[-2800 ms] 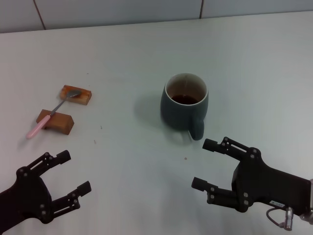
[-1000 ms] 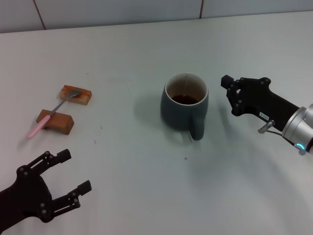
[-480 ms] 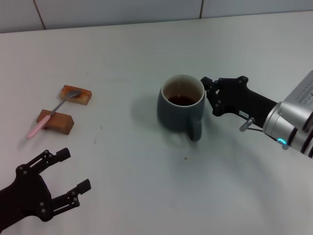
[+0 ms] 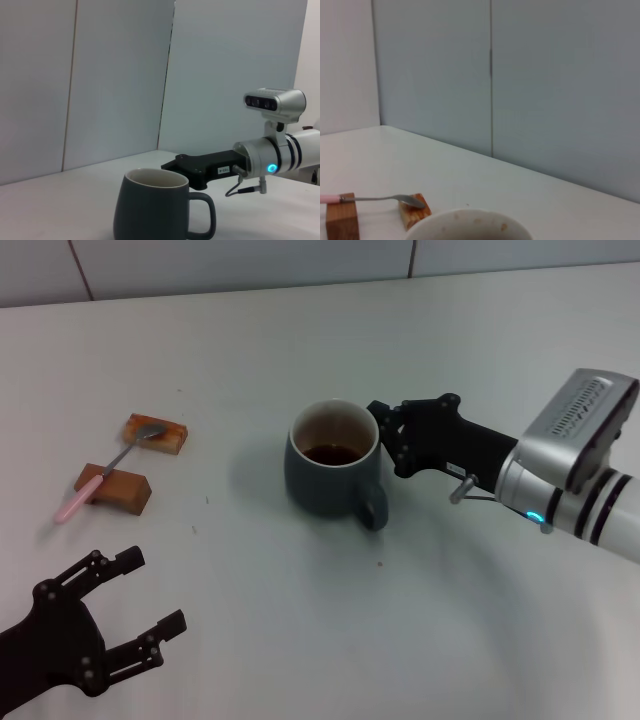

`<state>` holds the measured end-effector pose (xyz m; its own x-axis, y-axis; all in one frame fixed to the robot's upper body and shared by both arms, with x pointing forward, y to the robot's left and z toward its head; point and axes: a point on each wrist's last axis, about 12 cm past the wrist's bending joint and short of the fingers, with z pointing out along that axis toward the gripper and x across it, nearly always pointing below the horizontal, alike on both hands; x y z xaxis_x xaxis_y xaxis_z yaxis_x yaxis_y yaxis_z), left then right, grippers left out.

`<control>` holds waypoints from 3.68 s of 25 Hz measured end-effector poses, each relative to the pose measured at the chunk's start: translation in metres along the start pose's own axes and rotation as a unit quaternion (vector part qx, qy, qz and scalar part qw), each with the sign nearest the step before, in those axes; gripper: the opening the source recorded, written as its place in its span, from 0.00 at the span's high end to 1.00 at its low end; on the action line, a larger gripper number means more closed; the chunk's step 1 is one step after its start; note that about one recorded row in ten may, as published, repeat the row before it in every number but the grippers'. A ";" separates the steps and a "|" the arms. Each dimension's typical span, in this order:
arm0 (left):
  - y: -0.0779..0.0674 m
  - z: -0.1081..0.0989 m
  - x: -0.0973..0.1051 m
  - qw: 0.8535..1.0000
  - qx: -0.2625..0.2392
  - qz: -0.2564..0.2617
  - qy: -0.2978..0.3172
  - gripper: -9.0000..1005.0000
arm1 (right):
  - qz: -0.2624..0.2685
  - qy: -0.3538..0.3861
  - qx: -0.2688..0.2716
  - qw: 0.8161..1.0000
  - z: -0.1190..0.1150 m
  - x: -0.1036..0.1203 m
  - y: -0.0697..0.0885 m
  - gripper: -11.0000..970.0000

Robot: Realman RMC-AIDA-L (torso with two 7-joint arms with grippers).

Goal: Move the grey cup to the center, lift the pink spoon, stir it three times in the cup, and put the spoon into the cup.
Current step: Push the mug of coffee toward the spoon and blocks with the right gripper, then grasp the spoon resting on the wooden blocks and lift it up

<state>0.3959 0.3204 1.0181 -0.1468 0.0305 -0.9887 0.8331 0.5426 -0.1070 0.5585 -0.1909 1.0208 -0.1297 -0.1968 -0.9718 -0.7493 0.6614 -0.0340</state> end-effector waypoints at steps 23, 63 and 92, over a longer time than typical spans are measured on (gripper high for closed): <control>-0.001 0.000 0.000 1.000 0.002 0.001 0.000 0.14 | 0.020 -0.076 0.031 0.996 -0.044 0.006 -0.008 0.94; 0.001 0.001 0.001 1.000 -0.011 -0.005 -0.003 0.14 | 0.066 -0.092 -0.159 0.981 -0.127 0.019 0.026 0.23; 0.010 -0.024 0.017 0.948 -0.182 -0.251 -0.065 0.14 | 0.058 -0.081 -0.166 0.981 -0.121 0.016 0.022 0.23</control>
<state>0.3889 0.3460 1.0024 -0.3898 -0.4003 -0.8293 0.4327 0.7153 -0.5487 0.4615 -0.2670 1.0322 -0.1429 0.0015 -0.9897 -0.9094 0.3943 0.1319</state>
